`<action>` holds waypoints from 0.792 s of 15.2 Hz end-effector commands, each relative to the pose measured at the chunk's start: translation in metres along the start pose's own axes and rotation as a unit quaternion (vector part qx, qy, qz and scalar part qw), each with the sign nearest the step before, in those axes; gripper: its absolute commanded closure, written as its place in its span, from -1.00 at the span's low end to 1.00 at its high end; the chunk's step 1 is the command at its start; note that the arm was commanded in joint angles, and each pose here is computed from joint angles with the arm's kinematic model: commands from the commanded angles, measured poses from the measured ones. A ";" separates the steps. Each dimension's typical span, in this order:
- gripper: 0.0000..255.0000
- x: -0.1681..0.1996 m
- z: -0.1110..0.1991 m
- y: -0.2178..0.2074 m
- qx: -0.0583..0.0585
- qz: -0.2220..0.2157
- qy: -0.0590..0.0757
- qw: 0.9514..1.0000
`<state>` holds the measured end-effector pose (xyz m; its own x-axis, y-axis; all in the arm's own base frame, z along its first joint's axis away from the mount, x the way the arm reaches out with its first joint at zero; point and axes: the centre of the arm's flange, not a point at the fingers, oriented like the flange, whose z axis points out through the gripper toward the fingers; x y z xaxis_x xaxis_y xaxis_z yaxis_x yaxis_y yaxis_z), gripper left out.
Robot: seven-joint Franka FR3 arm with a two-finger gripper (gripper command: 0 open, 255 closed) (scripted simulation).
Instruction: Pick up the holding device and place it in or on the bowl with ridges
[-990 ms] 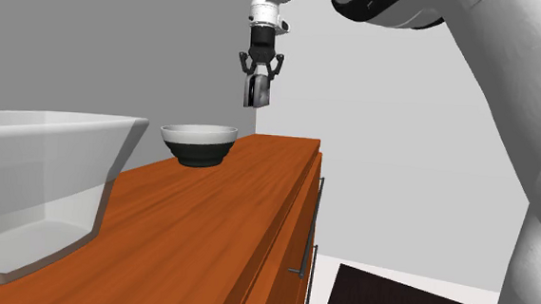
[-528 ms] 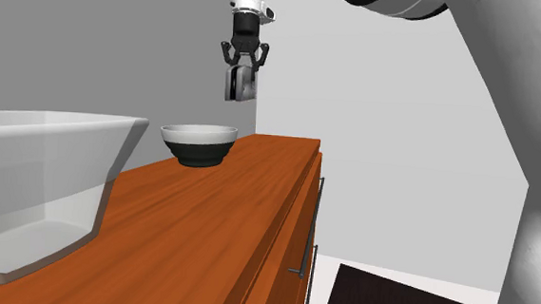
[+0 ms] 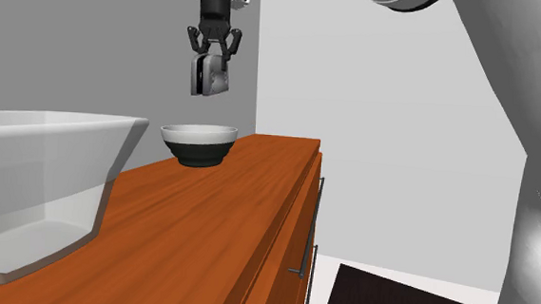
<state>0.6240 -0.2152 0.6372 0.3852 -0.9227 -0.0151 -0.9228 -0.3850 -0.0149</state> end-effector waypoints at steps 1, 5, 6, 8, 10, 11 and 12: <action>1.00 -0.018 -0.003 -0.019 0.000 0.001 0.000 1.000; 1.00 -0.018 0.018 -0.019 0.000 0.001 0.000 1.000; 1.00 -0.018 0.023 -0.018 0.000 0.001 0.000 1.000; 1.00 -0.018 0.034 -0.018 0.000 0.001 0.000 1.000; 1.00 -0.018 0.044 -0.018 0.000 0.001 0.000 1.000; 1.00 -0.017 0.050 -0.018 0.000 0.001 0.000 1.000; 1.00 -0.017 0.055 -0.018 0.000 0.001 0.000 1.000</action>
<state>0.6343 -0.1916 0.5877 0.3837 -0.9233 -0.0156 -0.9234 -0.3835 -0.0143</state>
